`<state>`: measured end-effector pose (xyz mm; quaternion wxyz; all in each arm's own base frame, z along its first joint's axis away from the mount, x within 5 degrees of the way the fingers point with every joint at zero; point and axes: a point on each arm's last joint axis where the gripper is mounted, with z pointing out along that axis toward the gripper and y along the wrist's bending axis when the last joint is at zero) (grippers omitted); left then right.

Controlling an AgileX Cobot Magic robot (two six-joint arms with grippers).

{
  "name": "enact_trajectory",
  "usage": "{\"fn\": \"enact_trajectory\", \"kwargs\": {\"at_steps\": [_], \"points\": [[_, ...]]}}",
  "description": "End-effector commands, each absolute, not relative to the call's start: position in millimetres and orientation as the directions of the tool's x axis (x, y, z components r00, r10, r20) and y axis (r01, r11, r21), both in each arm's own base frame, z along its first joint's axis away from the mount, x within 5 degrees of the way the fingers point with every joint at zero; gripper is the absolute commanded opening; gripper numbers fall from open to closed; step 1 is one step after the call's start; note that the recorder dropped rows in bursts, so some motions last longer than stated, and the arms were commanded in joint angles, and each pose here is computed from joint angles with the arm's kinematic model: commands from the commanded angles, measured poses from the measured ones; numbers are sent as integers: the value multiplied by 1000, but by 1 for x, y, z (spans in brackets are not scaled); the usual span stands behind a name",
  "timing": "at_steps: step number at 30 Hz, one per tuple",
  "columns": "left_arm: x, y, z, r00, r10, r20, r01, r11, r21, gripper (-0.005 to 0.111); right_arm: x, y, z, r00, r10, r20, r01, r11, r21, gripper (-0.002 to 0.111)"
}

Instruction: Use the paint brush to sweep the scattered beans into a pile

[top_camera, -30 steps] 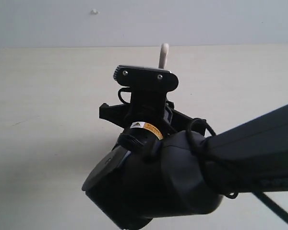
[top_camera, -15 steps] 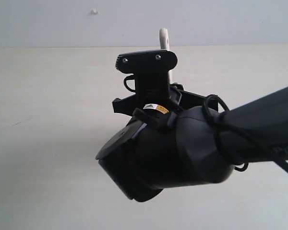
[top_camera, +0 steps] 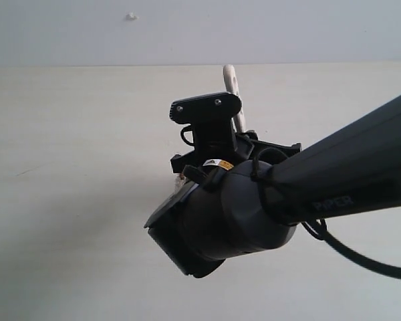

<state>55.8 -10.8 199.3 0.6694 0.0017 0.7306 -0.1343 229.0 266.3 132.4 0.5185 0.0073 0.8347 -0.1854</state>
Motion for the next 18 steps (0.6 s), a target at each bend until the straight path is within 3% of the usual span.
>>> {"fn": "enact_trajectory", "kwargs": {"at_steps": [1, 6, 18], "points": [[55, -11, 200, -95, -177, -980, 191, 962, -193, 0, 233, 276, 131, -448, -161, -879, 125, 963, -240, 0], [55, -11, 200, -95, -177, -980, 191, 962, -193, 0, 234, 283, 130, -436, -128, -891, 62, 983, -172, 0], [55, -11, 200, -95, -177, -980, 191, 962, -193, 0, 234, 284, 130, -442, -123, -889, 55, 985, -164, 0]]}}
